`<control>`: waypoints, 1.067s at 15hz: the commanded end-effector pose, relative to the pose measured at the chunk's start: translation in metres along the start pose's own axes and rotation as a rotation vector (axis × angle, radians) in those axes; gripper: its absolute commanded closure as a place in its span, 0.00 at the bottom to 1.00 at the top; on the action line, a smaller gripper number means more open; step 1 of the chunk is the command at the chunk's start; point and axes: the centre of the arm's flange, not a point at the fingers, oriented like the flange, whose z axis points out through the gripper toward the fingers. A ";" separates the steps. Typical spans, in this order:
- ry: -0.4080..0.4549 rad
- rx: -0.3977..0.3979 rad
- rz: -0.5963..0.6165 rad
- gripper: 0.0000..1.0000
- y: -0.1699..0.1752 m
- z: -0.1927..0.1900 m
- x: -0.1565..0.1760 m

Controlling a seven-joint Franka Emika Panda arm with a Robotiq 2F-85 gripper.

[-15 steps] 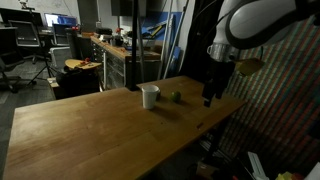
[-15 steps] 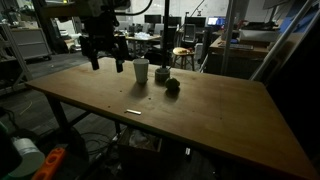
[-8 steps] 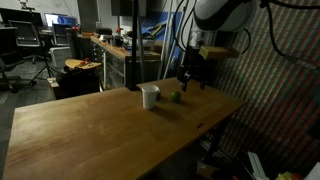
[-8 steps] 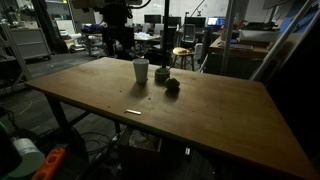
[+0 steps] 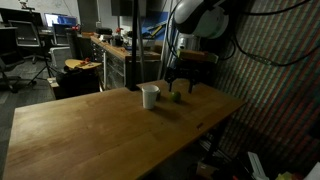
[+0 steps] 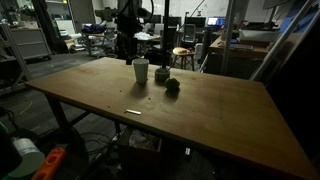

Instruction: Place the avocado in the white cup

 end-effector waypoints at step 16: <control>0.226 0.101 0.168 0.00 0.023 -0.023 0.103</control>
